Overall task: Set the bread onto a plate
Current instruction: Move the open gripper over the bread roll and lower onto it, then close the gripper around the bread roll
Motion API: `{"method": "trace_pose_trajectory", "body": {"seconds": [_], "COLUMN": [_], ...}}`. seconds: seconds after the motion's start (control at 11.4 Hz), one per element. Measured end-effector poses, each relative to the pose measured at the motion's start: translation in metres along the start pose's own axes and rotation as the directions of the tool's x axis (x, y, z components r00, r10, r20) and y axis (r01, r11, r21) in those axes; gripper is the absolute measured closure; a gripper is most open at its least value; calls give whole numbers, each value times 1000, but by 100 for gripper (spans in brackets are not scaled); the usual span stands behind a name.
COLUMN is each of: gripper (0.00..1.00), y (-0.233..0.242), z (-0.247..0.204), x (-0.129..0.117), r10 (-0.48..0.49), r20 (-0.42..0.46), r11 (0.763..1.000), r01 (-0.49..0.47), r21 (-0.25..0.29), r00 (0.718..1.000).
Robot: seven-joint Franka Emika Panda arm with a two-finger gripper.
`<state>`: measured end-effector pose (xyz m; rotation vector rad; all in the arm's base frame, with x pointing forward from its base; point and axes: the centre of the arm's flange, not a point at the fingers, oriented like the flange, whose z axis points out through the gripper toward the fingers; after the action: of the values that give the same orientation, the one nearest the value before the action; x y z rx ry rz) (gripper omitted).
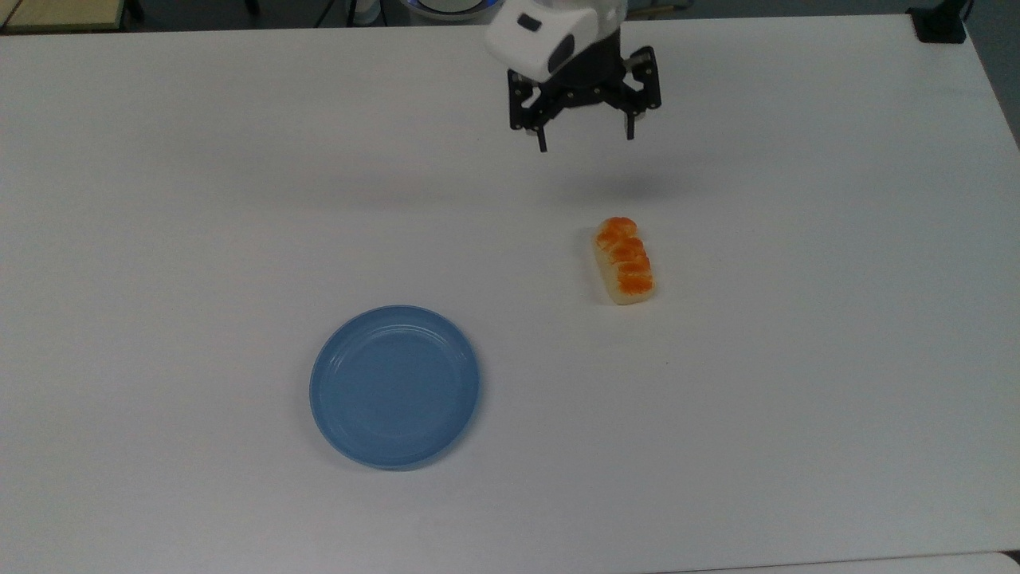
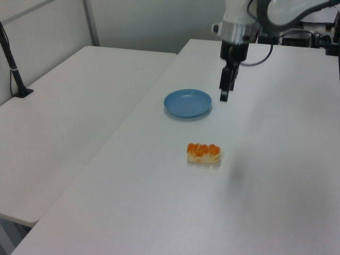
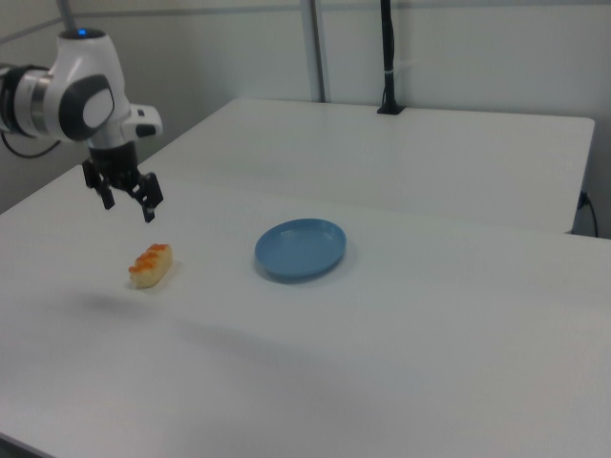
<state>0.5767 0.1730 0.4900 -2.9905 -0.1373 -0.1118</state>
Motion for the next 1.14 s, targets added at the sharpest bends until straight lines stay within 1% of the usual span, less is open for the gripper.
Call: {"method": "trace_pose_trajectory", "body": {"seconds": [0.09, 0.17, 0.35, 0.52, 0.79, 0.96, 1.14], "gripper": [0, 0, 0, 0, 0, 0, 0], "y": [-11, -19, -32, -46, -60, -59, -57], "z": [23, 44, 71, 95, 130, 148, 160], "x": [3, 5, 8, 14, 30, 37, 39], "r10": [-5, 3, 29, 46, 70, 70, 65], "r20": [20, 37, 44, 37, 34, 44, 54], "r11": [1000, 1000, 998, 996, 989, 988, 986], "r01": [5, -3, -27, -43, -65, -63, -56], "r21": [6, -7, -55, -83, -130, -144, -155], "r00": [1000, 999, 999, 998, 997, 997, 996]}}
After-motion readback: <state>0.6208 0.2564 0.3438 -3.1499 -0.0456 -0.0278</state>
